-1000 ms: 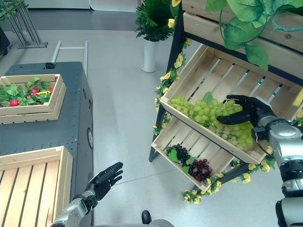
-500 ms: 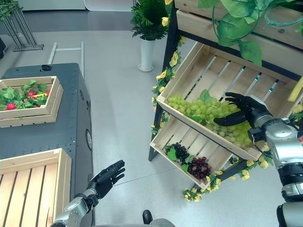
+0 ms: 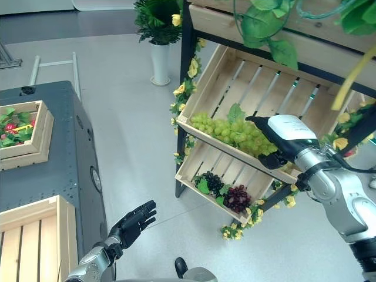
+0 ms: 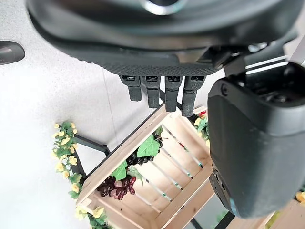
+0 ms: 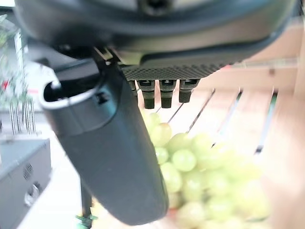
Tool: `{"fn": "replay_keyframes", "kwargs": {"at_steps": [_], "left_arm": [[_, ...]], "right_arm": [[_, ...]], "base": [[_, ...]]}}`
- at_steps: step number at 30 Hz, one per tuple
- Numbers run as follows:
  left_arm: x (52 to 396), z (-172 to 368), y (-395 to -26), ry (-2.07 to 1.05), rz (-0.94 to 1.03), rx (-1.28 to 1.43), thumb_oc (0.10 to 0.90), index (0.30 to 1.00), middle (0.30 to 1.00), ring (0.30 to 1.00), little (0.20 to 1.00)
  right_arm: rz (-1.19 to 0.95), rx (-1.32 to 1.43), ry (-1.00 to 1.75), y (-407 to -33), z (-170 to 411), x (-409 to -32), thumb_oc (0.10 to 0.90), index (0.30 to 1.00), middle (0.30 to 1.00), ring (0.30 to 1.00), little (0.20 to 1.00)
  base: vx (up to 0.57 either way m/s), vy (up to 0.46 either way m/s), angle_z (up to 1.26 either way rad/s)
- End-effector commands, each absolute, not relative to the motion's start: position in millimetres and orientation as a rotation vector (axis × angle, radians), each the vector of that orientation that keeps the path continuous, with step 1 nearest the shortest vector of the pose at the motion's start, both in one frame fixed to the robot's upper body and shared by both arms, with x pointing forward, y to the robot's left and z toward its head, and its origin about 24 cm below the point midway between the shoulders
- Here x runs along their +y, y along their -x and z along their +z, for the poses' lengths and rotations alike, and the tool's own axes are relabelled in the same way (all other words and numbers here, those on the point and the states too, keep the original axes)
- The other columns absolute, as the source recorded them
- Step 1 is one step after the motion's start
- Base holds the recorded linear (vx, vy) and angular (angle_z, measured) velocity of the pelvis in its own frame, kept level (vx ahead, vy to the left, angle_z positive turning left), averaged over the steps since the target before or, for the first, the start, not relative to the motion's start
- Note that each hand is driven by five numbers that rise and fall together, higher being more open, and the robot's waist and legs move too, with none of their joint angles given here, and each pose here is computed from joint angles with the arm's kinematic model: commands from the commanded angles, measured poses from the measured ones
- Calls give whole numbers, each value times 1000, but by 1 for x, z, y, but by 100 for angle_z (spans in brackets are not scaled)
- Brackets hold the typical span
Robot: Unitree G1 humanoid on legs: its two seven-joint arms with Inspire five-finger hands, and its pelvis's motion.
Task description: Pick up the fruits from the basket on one side to the basket on the other side
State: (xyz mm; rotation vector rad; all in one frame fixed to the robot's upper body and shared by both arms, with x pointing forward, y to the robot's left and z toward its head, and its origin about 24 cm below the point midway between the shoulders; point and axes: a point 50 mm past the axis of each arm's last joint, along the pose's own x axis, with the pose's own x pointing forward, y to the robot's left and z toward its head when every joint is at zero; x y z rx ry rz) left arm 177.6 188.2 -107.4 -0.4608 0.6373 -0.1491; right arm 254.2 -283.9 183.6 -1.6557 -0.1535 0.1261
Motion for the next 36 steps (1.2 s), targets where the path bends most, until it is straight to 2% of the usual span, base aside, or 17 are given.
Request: {"fn": "replay_keyframes", "kwargs": {"at_steps": [1, 8, 15, 26, 36], "left_arm": [[184, -92, -197, 443, -224, 499, 800, 900, 900, 900, 900], [183, -95, -193, 449, -225, 514, 800, 900, 900, 900, 900], [179, -100, -188, 458, -215, 548, 800, 900, 900, 900, 900], [176, -129, -156, 381, -178, 767, 800, 900, 900, 900, 900], [177, -141, -138, 337, -172, 853, 800, 900, 900, 900, 900]], "right_arm": [[-172, -405, 1803, -250, 249, -295, 800, 900, 900, 900, 900], [-135, -454, 1813, -239, 244, -289, 800, 900, 900, 900, 900], [-94, -688, 1690, -228, 241, -271, 800, 900, 900, 900, 900], [222, -923, 1326, -217, 220, -212, 800, 900, 900, 900, 900], [448, -955, 1147, -223, 189, -170, 800, 900, 900, 900, 900]], "base": [[2, 4, -4], [37, 22, -1], [6, 0, -2], [-8, -41, 1], [7, -37, 5]]}}
